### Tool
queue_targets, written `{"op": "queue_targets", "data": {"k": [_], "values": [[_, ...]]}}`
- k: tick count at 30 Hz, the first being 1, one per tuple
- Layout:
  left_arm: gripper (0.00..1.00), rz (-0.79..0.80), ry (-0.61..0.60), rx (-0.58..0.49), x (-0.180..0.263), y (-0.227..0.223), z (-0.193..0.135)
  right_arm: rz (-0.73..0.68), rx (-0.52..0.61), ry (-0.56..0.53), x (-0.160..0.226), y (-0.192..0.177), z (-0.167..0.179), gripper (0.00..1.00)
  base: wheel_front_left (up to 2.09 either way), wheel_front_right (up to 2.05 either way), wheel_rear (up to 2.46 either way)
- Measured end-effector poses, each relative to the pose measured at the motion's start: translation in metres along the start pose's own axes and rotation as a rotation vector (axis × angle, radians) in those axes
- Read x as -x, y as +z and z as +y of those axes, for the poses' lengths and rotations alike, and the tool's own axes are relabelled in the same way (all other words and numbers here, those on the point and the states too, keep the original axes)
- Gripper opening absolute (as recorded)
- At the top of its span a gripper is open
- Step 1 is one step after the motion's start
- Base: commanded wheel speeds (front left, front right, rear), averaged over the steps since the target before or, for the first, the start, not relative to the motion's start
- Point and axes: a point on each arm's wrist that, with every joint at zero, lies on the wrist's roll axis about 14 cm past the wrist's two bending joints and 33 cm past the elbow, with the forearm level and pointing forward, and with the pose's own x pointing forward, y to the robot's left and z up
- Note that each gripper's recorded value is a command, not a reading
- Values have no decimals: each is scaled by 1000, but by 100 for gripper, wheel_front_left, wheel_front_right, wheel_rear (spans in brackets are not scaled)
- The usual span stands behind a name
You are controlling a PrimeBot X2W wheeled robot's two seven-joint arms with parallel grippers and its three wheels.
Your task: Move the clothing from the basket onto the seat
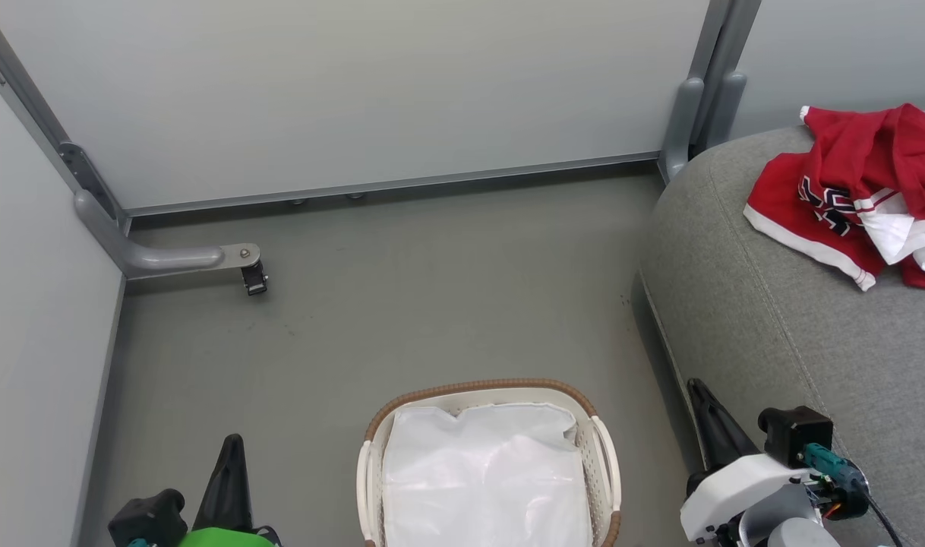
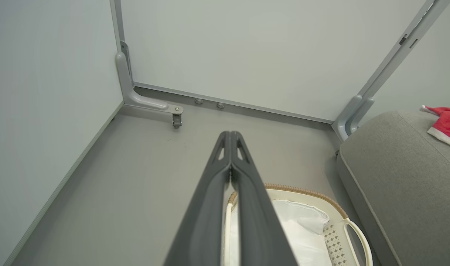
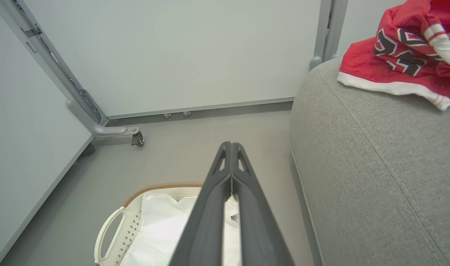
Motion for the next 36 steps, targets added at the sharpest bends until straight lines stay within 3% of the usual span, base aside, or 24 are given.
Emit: {"op": "queue_targets", "data": {"k": [36], "values": [[0, -15, 77, 532, -14, 19, 16, -42, -584, -139, 1, 17, -34, 0, 0, 0, 0]]}}
